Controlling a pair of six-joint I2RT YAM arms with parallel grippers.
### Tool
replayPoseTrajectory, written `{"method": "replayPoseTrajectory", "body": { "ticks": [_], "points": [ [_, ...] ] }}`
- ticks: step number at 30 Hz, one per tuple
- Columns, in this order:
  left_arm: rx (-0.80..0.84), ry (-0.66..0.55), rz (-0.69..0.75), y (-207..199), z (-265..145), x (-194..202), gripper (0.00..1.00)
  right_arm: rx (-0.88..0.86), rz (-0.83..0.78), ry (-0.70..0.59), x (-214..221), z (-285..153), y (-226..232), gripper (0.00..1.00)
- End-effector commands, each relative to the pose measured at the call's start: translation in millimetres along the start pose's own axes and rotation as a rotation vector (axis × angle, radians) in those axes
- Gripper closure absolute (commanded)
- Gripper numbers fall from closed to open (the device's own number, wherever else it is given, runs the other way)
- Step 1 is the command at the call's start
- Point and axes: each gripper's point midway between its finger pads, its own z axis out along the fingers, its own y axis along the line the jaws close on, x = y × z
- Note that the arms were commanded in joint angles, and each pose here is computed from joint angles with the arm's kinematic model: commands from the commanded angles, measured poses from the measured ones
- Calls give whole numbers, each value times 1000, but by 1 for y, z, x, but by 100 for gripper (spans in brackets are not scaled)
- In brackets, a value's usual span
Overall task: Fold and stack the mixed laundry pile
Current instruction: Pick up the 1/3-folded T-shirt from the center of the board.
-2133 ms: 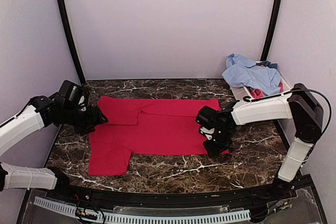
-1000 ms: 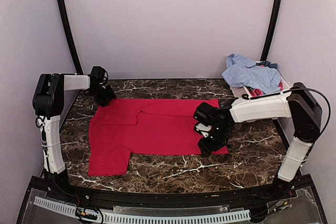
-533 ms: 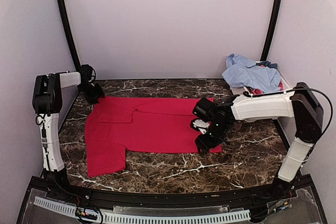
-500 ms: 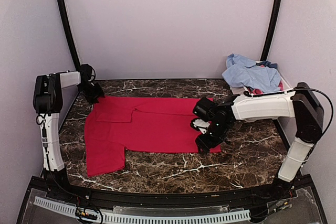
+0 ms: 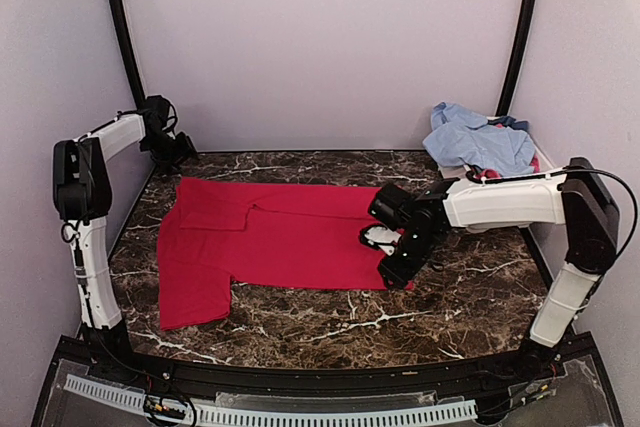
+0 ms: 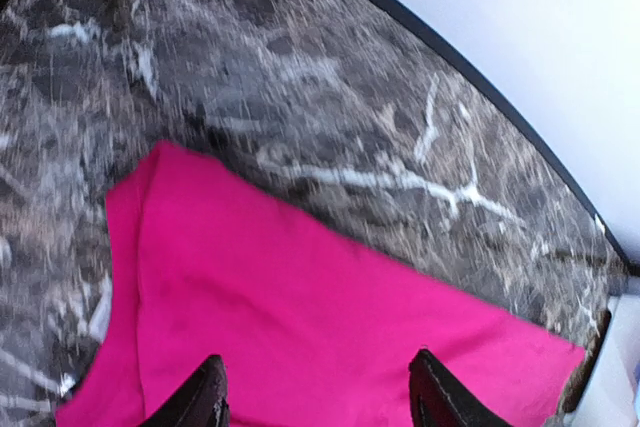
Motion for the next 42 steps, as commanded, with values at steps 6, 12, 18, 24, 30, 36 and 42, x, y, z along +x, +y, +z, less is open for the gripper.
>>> {"method": "replayPoseTrajectory", "body": {
  "ticks": [6,12,18,24,30,36,42],
  "points": [
    [148,-119,-34,-15,-130,74,39,-1,-107,49,5,24,2,56],
    [149,-70,-14,-5,-141,133,39,24,-131,89,11,33,-3,57],
    [84,-58,-66,19,-152,178,38,-6,-147,112,15,38,1,71],
    [-64,-37,-253,74,-161,242,41,8,-139,122,15,40,-1,100],
    [-282,-86,-344,134,-168,264,44,34,-124,115,14,36,-6,100],
    [-358,3,-356,145,-136,276,44,41,-108,79,8,28,-7,100],
    [-381,26,-366,155,-115,281,46,32,-104,67,7,24,-6,100]
  ]
}}
